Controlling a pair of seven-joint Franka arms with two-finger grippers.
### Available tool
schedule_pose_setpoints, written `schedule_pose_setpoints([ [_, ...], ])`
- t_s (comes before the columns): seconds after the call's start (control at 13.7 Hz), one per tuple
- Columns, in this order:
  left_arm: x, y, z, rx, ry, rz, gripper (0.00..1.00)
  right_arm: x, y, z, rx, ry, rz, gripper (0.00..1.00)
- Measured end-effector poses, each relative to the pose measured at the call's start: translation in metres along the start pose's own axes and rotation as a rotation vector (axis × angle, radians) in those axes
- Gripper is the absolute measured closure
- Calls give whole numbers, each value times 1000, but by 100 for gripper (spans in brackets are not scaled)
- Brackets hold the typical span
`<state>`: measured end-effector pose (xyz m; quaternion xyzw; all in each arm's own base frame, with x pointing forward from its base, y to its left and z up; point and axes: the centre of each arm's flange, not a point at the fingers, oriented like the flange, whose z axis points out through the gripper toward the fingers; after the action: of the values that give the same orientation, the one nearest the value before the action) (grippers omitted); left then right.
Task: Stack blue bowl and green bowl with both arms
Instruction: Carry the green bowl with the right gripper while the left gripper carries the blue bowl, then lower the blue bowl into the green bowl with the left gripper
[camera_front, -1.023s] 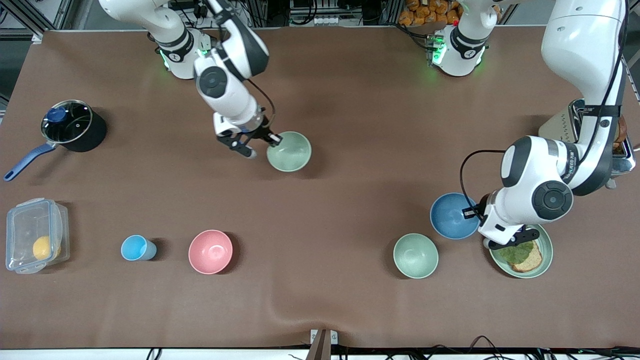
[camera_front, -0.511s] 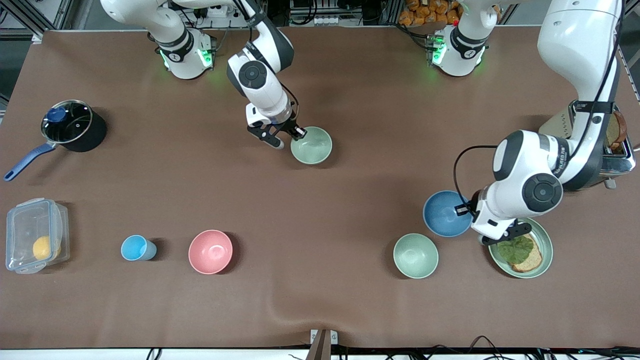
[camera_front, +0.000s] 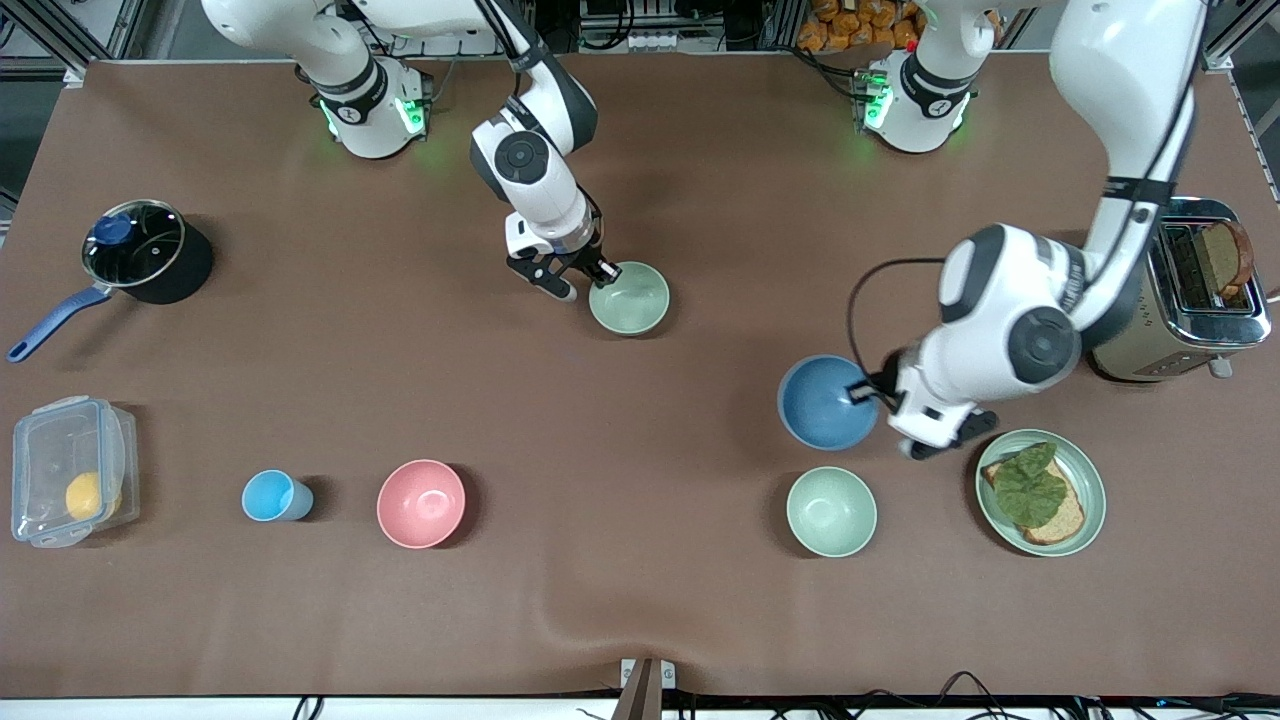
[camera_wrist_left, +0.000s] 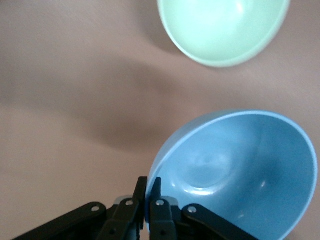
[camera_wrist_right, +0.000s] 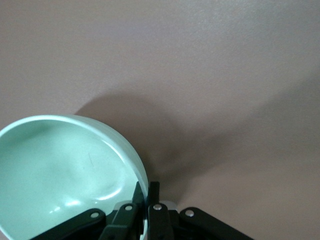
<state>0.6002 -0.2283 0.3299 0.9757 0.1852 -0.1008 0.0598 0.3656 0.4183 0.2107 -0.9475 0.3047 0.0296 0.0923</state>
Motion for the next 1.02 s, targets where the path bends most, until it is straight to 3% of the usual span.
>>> schedule_pose_setpoints([
  [0.15, -40, 30, 9, -15, 0, 3, 94, 0, -1, 0, 1, 0, 15, 81],
  [0.37, -91, 54, 22, -23, 3, 13, 94, 1, -4, -3, 0, -3, 43, 48],
  [0.58, -121, 67, 38, -10, -11, 13, 94, 12, -11, -16, -26, -20, 73, 16],
  [0.73, -138, 77, 46, -2, -15, 18, 94, 37, -14, -29, -32, -31, 124, 0],
  [0.88, -151, 84, 54, -3, -15, 27, 94, 64, -12, -37, -46, -53, 191, 0],
  [1.02, -163, 93, 65, -6, -19, 24, 94, 78, -11, -41, -30, -116, 307, 0],
])
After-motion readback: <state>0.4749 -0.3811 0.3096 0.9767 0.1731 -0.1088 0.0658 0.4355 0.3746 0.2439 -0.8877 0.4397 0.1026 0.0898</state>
